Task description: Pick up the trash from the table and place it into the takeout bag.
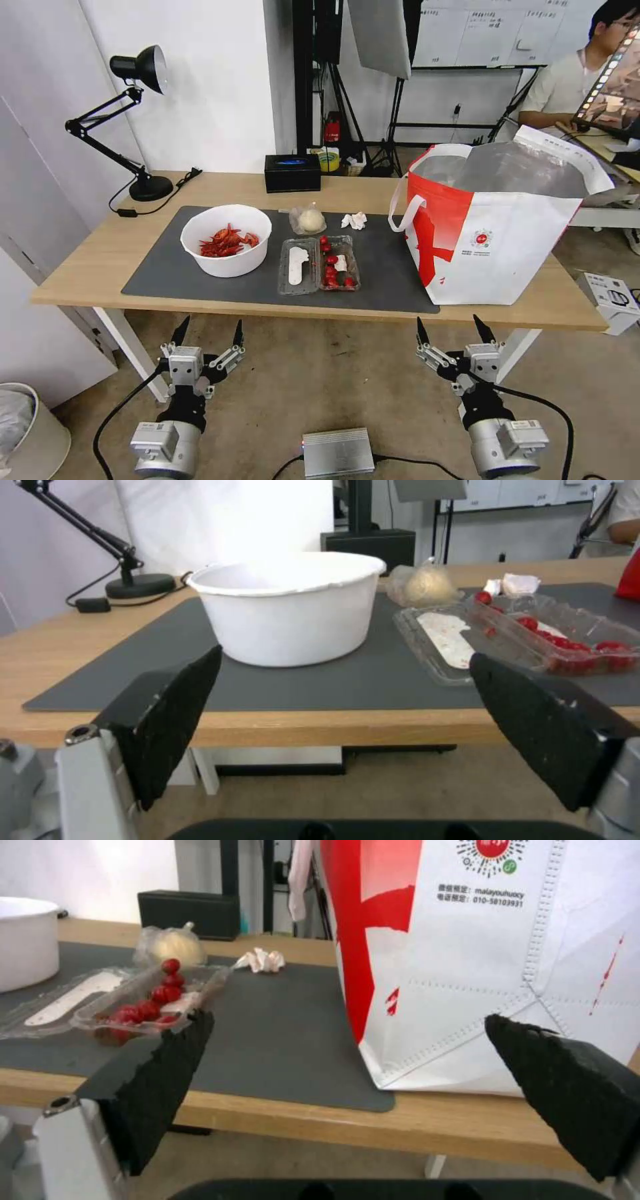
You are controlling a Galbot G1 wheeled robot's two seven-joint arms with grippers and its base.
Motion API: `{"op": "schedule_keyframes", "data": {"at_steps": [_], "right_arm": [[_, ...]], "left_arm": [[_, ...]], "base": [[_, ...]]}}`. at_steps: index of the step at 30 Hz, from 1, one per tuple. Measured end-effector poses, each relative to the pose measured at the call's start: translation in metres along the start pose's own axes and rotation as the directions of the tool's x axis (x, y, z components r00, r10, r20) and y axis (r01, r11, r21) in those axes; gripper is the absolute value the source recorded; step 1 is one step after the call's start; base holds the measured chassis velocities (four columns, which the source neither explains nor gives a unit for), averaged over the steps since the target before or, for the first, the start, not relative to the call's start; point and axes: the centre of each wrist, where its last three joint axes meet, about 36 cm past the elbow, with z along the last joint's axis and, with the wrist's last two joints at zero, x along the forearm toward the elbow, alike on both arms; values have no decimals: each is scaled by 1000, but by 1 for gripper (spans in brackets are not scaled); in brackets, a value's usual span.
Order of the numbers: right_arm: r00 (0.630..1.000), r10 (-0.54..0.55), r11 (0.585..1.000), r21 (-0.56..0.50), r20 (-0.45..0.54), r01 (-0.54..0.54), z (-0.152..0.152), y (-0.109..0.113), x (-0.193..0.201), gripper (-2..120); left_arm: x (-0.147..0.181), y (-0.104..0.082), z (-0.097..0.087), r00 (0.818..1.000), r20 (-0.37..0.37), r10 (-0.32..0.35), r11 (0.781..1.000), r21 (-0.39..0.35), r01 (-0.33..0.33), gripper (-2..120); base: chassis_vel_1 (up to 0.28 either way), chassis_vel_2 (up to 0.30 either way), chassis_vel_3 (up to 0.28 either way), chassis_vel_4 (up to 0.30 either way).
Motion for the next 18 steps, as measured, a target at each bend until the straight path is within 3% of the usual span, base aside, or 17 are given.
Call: {"op": "schedule_keyframes", "data": {"at_steps": [15,18], "right_arm": [[1000,-2,1000,-1,0,2,1,-1,-1,100],[1000,-10,1000,1,-4,10,14,-25,-12,100]], "left_arm": [[-2,0,1,1000,1,2,1000,9,-2,100],[-19,0,14,1000,4,31,996,87,-31,100]], "base": [[0,0,0,0],[0,0,0,0]]}}
